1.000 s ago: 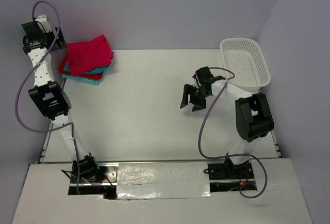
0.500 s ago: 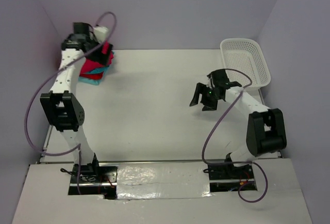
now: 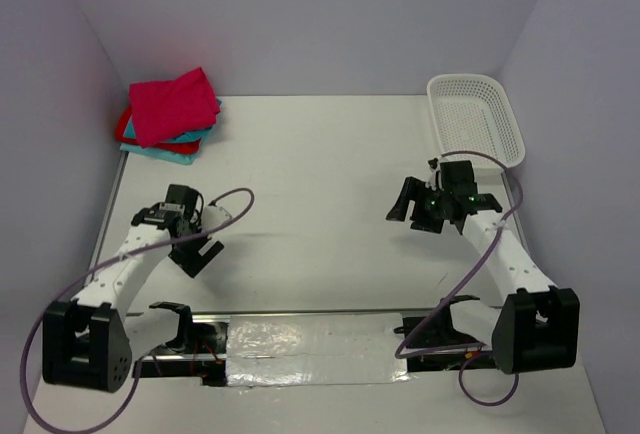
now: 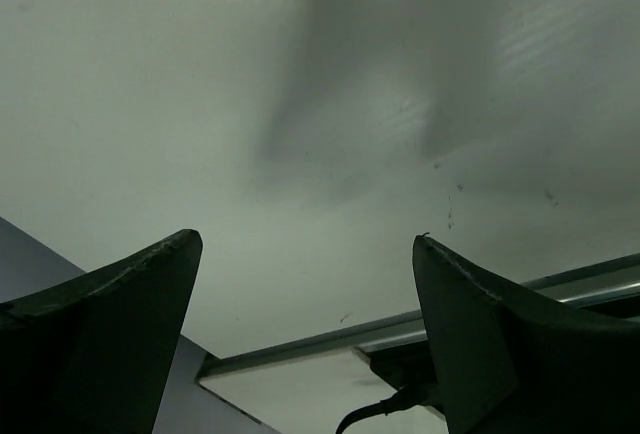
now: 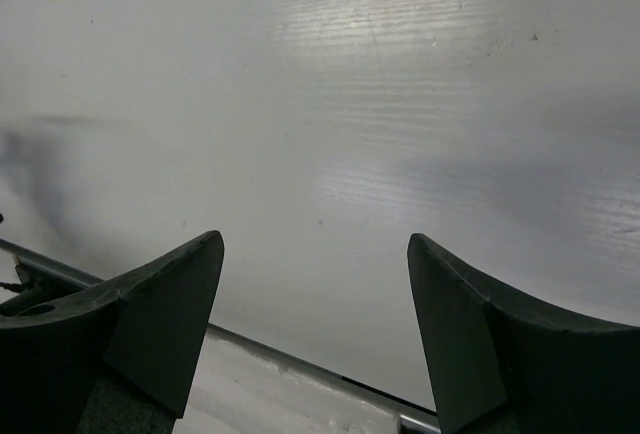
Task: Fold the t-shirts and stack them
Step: Put the neatly folded tshirt into the corner of the board with the left arm
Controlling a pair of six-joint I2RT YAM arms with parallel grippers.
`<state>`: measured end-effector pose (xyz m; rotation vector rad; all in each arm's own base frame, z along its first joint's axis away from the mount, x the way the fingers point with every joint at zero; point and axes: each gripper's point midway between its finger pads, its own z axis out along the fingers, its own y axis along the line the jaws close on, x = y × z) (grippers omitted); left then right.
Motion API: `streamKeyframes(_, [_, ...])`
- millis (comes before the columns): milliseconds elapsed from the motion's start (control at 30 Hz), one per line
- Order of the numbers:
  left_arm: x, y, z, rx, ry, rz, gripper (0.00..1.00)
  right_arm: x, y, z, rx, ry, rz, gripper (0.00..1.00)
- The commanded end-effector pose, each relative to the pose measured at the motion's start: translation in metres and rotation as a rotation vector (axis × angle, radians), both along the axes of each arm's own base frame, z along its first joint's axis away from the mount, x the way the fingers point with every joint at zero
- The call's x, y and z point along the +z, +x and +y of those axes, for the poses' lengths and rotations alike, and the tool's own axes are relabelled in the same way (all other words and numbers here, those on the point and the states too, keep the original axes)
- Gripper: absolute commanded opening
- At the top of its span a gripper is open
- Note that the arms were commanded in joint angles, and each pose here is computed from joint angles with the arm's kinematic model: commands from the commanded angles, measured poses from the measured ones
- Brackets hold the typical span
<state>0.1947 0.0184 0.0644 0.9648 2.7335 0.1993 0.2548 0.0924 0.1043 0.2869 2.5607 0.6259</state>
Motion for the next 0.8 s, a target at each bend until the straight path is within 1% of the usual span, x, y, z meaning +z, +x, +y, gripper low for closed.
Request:
streamKeyframes(0, [-0.003,-0.001,0.019,0.025,0.09,-0.119,1.0,0.006,-0.007,0.006,0.036,0.043,-0.064,0.82])
streamKeyframes(33, [-0.014,-0.012,0.02,0.055,0.086,-0.117,0.99,0.002,-0.011,0.008,0.042,0.051,-0.065,0.82])
streamKeyframes(67, [-0.015,-0.008,0.023,0.102,0.095,-0.162,0.99,0.003,-0.013,0.008,0.041,0.057,-0.077,0.82])
streamKeyframes(100, [-0.019,-0.013,0.028,0.139,0.121,-0.166,0.99,0.002,-0.015,0.008,0.043,0.054,-0.082,0.82])
streamKeyframes(133, [-0.019,-0.012,0.029,0.171,0.119,-0.186,0.99,0.001,-0.018,0.008,0.044,0.054,-0.08,0.82])
streamKeyframes(267, [-0.017,-0.012,0.03,0.173,0.121,-0.194,0.99,0.01,-0.022,0.012,0.06,0.084,-0.133,0.82])
streamKeyframes(400, [-0.017,-0.01,0.027,0.161,0.102,-0.2,0.99,0.016,-0.022,0.01,0.053,0.074,-0.169,0.82])
streamKeyframes(467, [-0.016,-0.011,0.029,0.174,0.109,-0.203,0.99,0.016,-0.024,0.014,0.072,0.093,-0.174,0.82])
streamKeyframes(767, [-0.012,-0.012,0.036,0.211,0.099,-0.212,0.99,0.021,-0.023,0.014,0.083,0.09,-0.214,0.81])
